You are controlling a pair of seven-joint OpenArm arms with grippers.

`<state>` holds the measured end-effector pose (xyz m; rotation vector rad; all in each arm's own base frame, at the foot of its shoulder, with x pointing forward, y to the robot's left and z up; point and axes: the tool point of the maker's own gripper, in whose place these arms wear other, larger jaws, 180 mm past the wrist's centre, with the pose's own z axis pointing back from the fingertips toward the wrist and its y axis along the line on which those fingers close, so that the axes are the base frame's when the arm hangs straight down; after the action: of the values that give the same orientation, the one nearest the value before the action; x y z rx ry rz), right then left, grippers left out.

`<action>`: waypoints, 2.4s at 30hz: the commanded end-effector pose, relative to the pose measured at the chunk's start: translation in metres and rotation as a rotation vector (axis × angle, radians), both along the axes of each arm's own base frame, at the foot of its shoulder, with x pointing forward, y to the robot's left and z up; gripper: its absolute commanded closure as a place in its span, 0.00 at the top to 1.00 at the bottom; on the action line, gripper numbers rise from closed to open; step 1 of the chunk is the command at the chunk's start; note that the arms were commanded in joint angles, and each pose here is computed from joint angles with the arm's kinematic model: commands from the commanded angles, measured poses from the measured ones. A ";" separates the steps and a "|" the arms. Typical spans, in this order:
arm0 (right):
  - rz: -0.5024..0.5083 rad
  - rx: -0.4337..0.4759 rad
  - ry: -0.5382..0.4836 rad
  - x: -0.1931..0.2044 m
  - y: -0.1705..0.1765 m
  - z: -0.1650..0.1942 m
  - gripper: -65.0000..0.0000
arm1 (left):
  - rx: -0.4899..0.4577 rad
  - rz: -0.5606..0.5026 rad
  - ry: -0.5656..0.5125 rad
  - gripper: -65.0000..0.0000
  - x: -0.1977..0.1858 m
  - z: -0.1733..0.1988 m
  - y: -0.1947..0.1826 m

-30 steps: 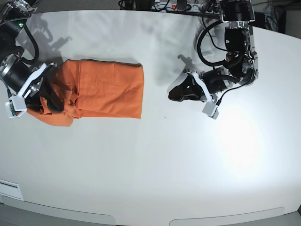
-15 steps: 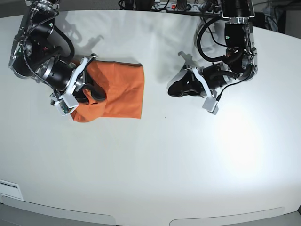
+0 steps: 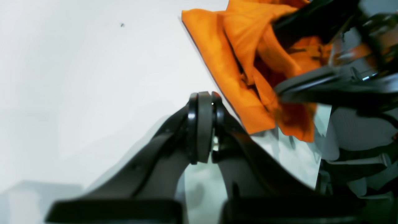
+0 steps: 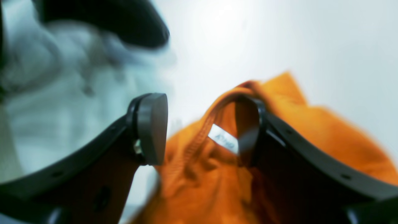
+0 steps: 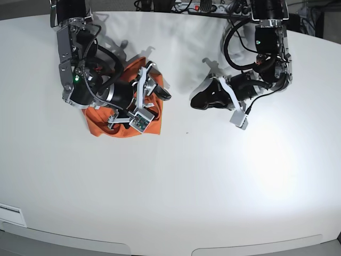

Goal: Fold the T-shirt properly
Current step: 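Lift the strip's end with the right gripper and fold it over the bundle, then press and tuck the folded bundle with the right gripper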

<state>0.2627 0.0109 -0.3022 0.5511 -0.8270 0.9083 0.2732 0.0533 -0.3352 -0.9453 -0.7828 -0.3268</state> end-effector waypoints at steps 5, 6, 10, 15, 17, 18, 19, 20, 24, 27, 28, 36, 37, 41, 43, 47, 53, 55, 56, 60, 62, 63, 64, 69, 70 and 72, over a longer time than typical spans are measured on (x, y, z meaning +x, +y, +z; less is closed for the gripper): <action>0.043 0.089 -0.167 -0.002 0.013 0.057 0.57 | -0.028 -0.001 -0.050 0.00 0.006 0.015 -0.001; 0.043 0.089 -0.170 -0.002 0.013 0.058 0.57 | -0.027 0.000 -0.050 0.00 0.007 0.015 0.000; 0.012 -0.020 -0.189 0.005 -0.004 0.045 0.57 | -0.021 -0.001 -0.051 0.00 0.007 0.015 0.002; -0.019 -0.124 -0.190 0.008 -0.037 0.029 0.57 | -0.021 -0.001 -0.049 0.00 0.006 0.015 0.001; -0.020 -0.137 -0.181 0.009 -0.044 0.023 0.55 | -0.022 -0.001 -0.051 0.00 0.007 0.015 0.001; -0.023 -0.143 -0.175 0.010 -0.046 0.020 0.52 | -0.022 -0.001 -0.051 0.00 0.007 0.015 0.001; -0.030 -0.153 -0.175 0.012 -0.049 0.017 0.48 | -0.022 -0.001 -0.051 0.00 0.007 0.015 0.001; -0.040 -0.161 -0.176 0.015 -0.052 0.013 0.46 | -0.022 0.000 -0.051 0.00 0.007 0.015 0.001; -0.063 -0.144 -0.151 0.021 -0.056 -0.002 0.45 | -0.026 -0.001 -0.051 0.00 0.007 0.016 0.001; -0.068 -0.129 -0.146 0.024 -0.056 -0.005 0.43 | -0.025 -0.001 -0.051 0.00 0.007 0.015 0.001; -0.069 -0.130 -0.147 0.025 -0.056 -0.004 0.40 | -0.025 -0.001 -0.050 0.00 0.006 0.015 0.001; -0.066 -0.070 -0.183 0.028 -0.049 0.007 0.00 | -0.034 -0.001 -0.053 0.00 0.007 0.017 0.001; -0.066 -0.054 -0.195 0.029 -0.047 0.010 0.00 | -0.033 -0.001 -0.052 0.00 0.007 0.017 0.001; -0.069 0.005 -0.218 0.032 -0.036 0.019 0.00 | -0.032 -0.001 -0.049 0.00 0.006 0.016 0.001; -0.074 0.037 -0.223 0.034 -0.027 0.024 0.00 | -0.033 -0.001 -0.049 0.00 0.006 0.016 0.001; -0.080 0.096 -0.249 0.041 -0.009 0.039 0.00 | -0.036 -0.001 -0.050 0.00 0.006 0.017 0.000; -0.093 0.117 -0.318 0.059 0.002 0.061 0.00 | -0.032 -0.005 -0.034 0.00 0.001 0.012 0.000; -0.094 0.130 -0.323 0.061 0.005 0.065 0.00 | -0.033 -0.005 -0.023 0.00 -0.003 0.009 0.000; -0.095 0.134 -0.320 0.062 0.006 0.064 0.00 | -0.042 -0.004 -0.019 0.00 -0.004 0.009 0.000; -0.114 0.164 -0.269 0.072 0.013 0.049 0.15 | -0.073 -0.003 0.002 0.00 -0.012 0.008 -0.002; -0.125 0.152 -0.229 0.080 0.016 0.036 0.41 | -0.072 -0.002 0.009 0.00 -0.015 0.006 -0.001; -0.123 0.140 -0.208 0.084 0.016 0.033 0.54 | -0.071 -0.003 0.011 0.00 -0.015 0.005 -0.001; -0.113 0.134 -0.183 0.084 0.017 0.033 0.61 | -0.070 -0.005 0.013 0.00 -0.016 0.005 -0.002; -0.001 0.181 -0.131 0.061 0.029 0.068 0.62 | -0.070 -0.005 0.014 0.00 -0.016 0.004 -0.002; 0.020 0.175 -0.136 0.054 0.028 0.075 0.62 | -0.071 -0.004 0.015 0.00 -0.016 0.004 -0.002; 0.047 0.174 -0.150 0.039 0.022 0.085 0.62 | -0.071 -0.005 0.015 0.00 -0.016 0.004 -0.002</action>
<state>0.2978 0.0341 -0.2292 0.6605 -0.9968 0.9320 0.2508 0.0521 -0.3450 -0.9925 -0.7339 -0.2855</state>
